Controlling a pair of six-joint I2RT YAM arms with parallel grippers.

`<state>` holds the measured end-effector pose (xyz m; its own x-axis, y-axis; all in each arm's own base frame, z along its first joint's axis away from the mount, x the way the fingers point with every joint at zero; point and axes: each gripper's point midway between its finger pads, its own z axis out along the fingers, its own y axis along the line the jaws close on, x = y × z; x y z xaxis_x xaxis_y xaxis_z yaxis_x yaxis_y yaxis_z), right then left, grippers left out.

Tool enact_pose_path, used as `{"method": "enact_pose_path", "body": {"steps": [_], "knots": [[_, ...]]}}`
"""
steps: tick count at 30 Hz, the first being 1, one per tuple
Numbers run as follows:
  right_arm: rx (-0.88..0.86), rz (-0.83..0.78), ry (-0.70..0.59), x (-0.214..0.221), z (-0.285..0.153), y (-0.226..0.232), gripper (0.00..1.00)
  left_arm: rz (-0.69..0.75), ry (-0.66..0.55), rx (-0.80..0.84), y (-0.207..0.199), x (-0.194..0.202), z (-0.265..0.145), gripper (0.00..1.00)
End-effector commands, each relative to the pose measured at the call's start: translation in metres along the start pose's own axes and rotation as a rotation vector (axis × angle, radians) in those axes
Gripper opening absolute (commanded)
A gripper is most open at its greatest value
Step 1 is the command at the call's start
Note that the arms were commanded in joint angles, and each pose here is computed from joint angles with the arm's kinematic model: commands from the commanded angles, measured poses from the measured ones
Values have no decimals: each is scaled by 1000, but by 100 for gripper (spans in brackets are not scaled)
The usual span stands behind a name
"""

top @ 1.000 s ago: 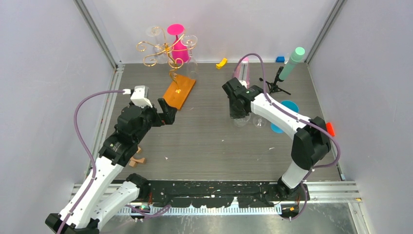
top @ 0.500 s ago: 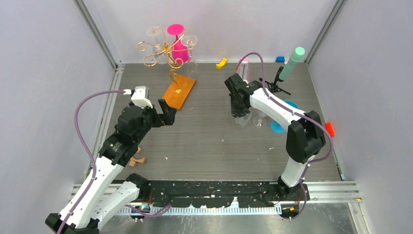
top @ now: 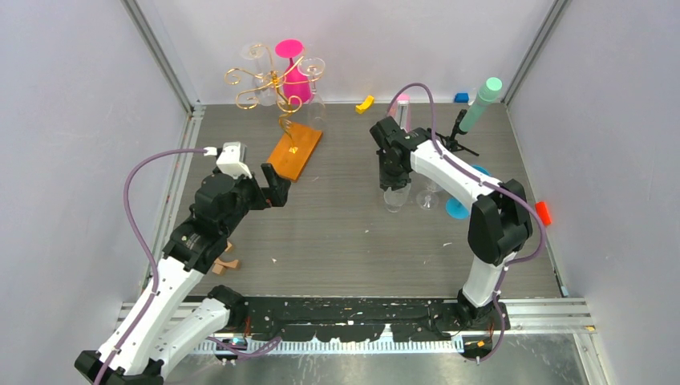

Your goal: Take the wine glass off the wine glass rack

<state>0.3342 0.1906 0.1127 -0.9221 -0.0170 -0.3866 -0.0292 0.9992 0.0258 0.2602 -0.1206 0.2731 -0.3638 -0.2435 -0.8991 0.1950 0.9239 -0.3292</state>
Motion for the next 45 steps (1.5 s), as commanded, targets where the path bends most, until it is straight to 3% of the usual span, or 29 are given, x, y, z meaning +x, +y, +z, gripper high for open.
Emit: {"method": "enact_pose_path", "body": {"steps": [1, 7, 13, 19, 26, 28, 34, 39, 45], "knots": [[-33, 5, -102, -26, -28, 4, 31, -16, -57, 8, -7, -24, -6, 99], [-85, 16, -152, -34, -50, 9, 34, -33, -102, 15, -14, -46, -8, 99], [-226, 57, -270, -43, -88, 20, 36, -106, -154, 13, -31, -93, -4, 97], [-381, 129, -379, -41, -134, 28, 38, -106, -175, 9, -53, -147, 19, 100], [-486, 177, -376, -23, -149, 32, 38, -213, -190, 82, -60, -201, 71, 100], [-509, 187, -375, -19, -151, 34, 38, -284, -165, 124, -63, -207, 93, 96], [-545, 200, -356, -9, -150, 36, 38, -450, -86, 189, -74, -210, 146, 68], [-549, 199, -357, -5, -150, 35, 38, -563, -63, 178, -72, -204, 185, 62], [-553, 200, -355, -1, -151, 34, 37, -617, -114, 161, -65, -209, 199, 56]]}}
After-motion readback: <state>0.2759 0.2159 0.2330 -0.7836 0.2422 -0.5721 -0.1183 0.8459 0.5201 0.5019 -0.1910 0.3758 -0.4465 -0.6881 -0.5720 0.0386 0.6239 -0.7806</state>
